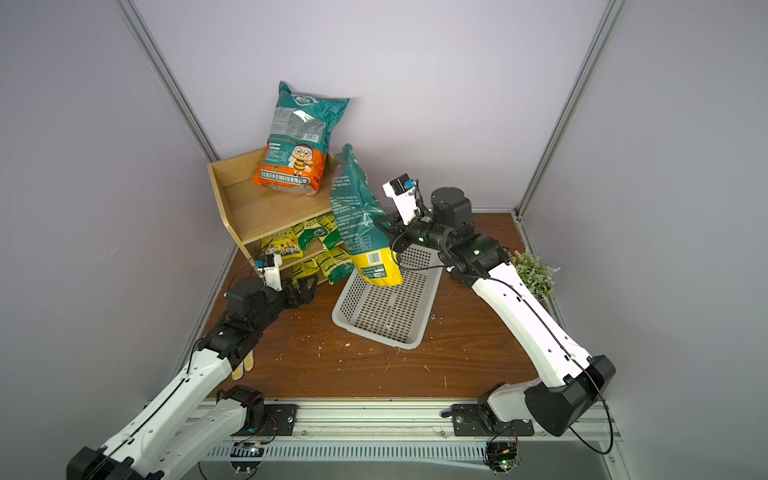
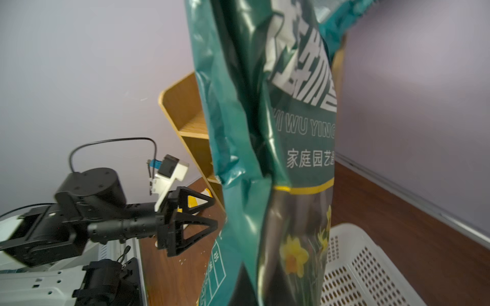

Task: Take down the fertilizer bag from the shelf
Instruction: Place the fertilizer bag in the storage box.

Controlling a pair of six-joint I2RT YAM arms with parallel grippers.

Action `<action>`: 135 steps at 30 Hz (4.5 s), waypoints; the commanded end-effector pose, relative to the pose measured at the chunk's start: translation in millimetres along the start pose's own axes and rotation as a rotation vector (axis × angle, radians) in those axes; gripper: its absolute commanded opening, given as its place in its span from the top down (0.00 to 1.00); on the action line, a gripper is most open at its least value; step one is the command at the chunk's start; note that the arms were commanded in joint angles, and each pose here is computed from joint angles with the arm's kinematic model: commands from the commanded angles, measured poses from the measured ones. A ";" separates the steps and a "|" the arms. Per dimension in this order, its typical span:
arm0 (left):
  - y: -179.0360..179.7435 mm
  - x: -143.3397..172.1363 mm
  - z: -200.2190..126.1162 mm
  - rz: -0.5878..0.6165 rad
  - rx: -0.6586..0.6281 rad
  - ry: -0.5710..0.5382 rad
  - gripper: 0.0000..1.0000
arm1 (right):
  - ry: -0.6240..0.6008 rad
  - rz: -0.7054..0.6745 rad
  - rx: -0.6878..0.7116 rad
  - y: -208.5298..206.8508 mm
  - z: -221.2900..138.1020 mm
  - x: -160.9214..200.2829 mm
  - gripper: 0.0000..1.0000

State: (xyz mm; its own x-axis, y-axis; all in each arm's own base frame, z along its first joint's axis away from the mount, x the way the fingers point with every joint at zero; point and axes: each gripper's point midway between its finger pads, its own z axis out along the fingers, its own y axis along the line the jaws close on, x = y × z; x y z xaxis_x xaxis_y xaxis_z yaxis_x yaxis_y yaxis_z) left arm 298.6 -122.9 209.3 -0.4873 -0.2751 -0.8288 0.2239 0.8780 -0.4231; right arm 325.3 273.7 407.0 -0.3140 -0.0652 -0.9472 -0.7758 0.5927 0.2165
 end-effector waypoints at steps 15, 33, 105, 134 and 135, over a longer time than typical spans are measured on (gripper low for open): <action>-23.7 71.9 42.2 -0.112 0.040 0.204 0.04 | -0.346 -0.105 -0.207 -54.0 6.6 18.0 1.00; -27.0 105.8 76.7 -0.105 0.036 0.378 0.30 | -0.385 0.321 -0.155 -159.0 14.7 141.2 0.70; 44.6 115.3 83.1 0.067 -0.247 0.536 0.44 | -0.318 -0.054 0.456 -199.1 -11.4 78.1 1.00; -5.9 -10.8 64.0 0.144 -0.190 0.269 0.09 | -0.430 0.162 0.303 -194.7 -34.9 -12.9 0.01; -9.2 -17.9 61.3 0.148 -0.186 0.256 0.08 | -0.427 0.146 0.314 -192.7 -37.9 -15.3 0.00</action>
State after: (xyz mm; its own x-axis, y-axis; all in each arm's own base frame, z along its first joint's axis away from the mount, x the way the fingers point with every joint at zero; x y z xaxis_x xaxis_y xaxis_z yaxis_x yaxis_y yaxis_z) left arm 357.4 -160.2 186.1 -0.6844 -0.0743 -0.7253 0.1642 0.9535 -0.2526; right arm 475.8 132.5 338.9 -0.1991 0.3512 -0.9149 -0.4861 0.7753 0.4033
